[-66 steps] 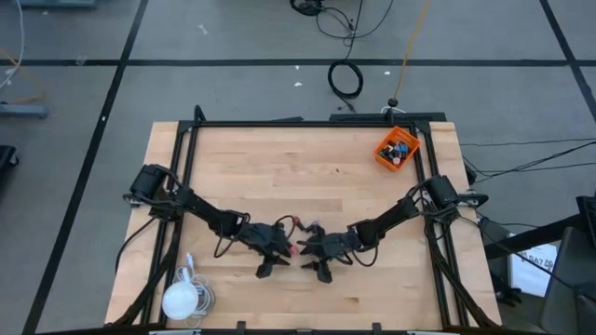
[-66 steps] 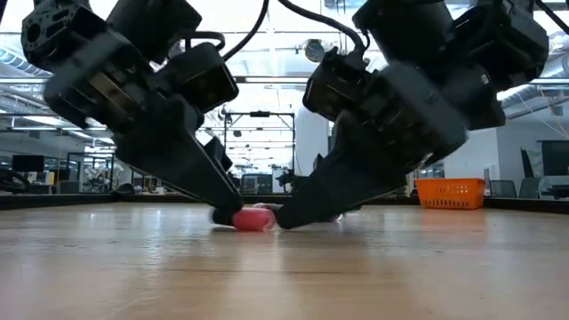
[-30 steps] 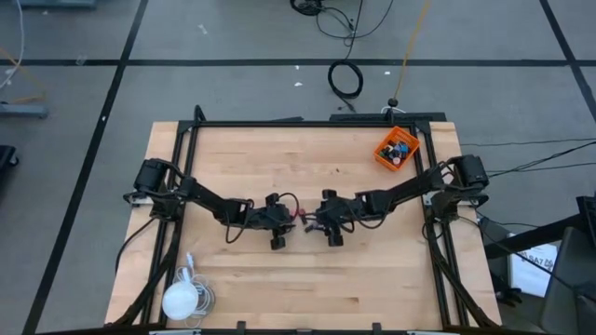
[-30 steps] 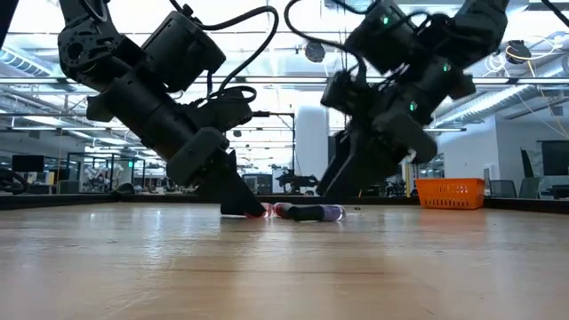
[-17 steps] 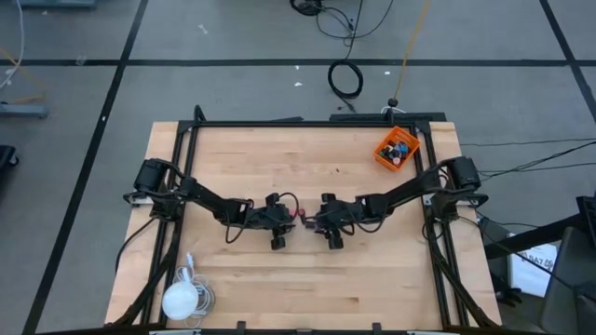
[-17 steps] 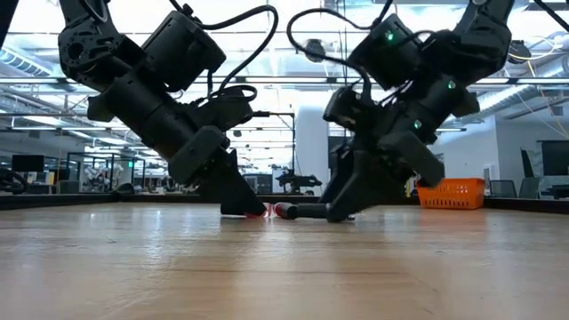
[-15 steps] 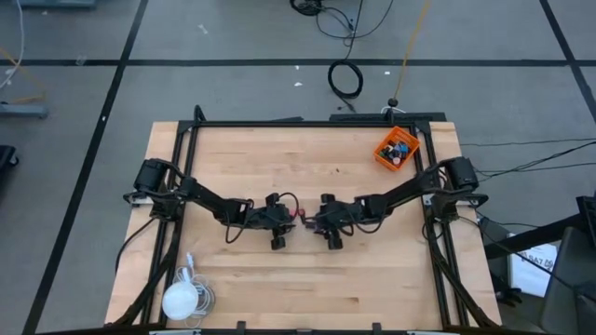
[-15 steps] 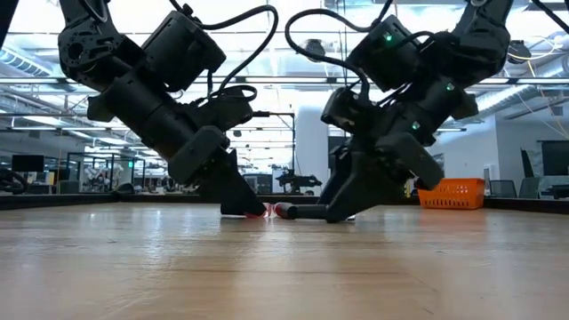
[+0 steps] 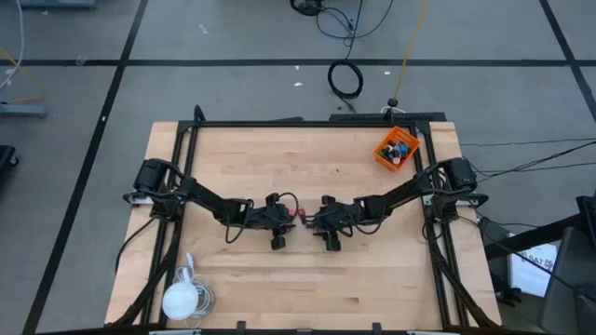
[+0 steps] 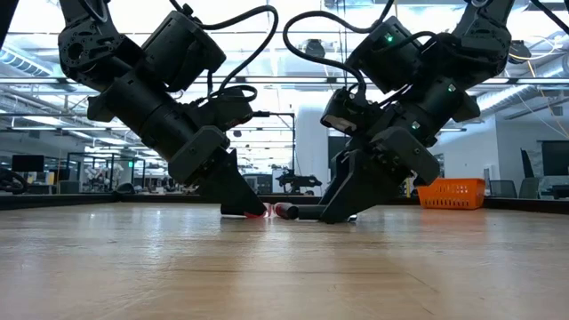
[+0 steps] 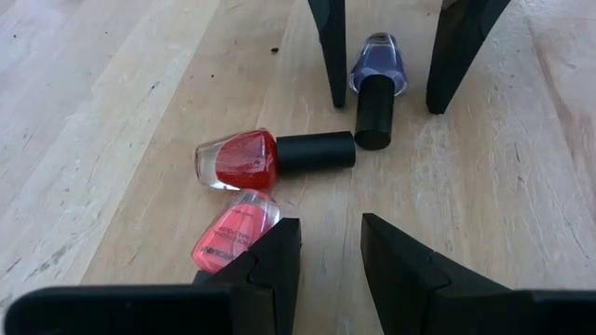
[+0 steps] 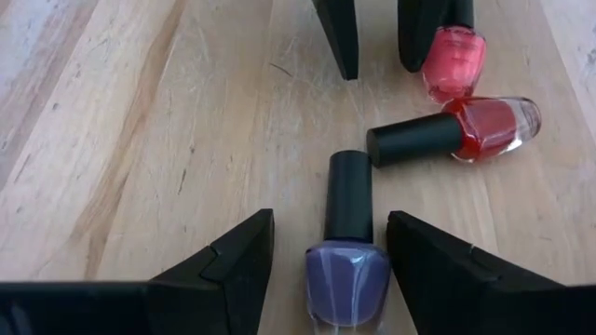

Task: Pick & Place Nail Polish
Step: Put the light purple nail polish bottle into the orange basket

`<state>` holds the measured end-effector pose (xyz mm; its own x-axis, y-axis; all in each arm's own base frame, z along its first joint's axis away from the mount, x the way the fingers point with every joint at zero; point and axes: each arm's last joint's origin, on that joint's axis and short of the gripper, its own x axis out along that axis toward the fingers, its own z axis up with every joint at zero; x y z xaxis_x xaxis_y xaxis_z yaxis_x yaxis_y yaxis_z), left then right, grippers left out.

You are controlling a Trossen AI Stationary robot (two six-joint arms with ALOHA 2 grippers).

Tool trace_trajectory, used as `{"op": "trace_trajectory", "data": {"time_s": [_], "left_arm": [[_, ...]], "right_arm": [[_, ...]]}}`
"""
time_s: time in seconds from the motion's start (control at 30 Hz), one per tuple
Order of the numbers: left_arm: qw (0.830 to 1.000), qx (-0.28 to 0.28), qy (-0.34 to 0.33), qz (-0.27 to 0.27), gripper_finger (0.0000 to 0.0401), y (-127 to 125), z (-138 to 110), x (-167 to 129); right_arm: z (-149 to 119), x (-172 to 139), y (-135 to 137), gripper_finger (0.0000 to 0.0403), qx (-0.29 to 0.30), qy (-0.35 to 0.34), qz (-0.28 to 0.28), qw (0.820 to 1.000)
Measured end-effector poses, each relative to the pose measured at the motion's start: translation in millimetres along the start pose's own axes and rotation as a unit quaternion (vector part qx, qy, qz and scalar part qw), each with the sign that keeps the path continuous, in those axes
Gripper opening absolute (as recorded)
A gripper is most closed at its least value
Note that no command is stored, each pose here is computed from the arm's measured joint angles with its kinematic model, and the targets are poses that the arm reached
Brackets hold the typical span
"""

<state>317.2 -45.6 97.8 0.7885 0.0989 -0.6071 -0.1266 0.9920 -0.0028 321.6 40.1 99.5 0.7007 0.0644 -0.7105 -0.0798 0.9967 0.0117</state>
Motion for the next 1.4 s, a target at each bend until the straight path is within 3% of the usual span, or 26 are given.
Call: {"op": "trace_trajectory", "data": {"time_s": [0.53,0.87,0.97,1.17,1.4], "left_arm": [[1.0,0.001,0.0,0.0,0.0115,0.0,-0.1,0.0],[1.0,0.001,0.0,0.0,0.0115,0.0,-0.1,0.0],[1.0,0.001,0.001,0.0,0.0115,0.0,-0.1,0.0],[1.0,0.001,0.001,0.0,0.0115,0.0,-0.1,0.0],[0.999,-0.029,-0.026,-0.006,0.0115,-1.0,4.8,-0.2]], "right_arm": [[-6.1,-0.5,-0.3,0.0197,0.01,0.034,-0.003,0.999],[-14.9,-1.2,-1.0,0.0111,0.013,0.077,-0.006,0.997],[-15.0,-1.3,-0.8,0.011,0.013,0.078,-0.005,0.997],[-10.2,-4.4,-0.7,0.011,0.012,0.063,-0.005,0.998],[11.3,-30.8,7.9,0.0111,0.002,0.003,0.008,1.0]]}}
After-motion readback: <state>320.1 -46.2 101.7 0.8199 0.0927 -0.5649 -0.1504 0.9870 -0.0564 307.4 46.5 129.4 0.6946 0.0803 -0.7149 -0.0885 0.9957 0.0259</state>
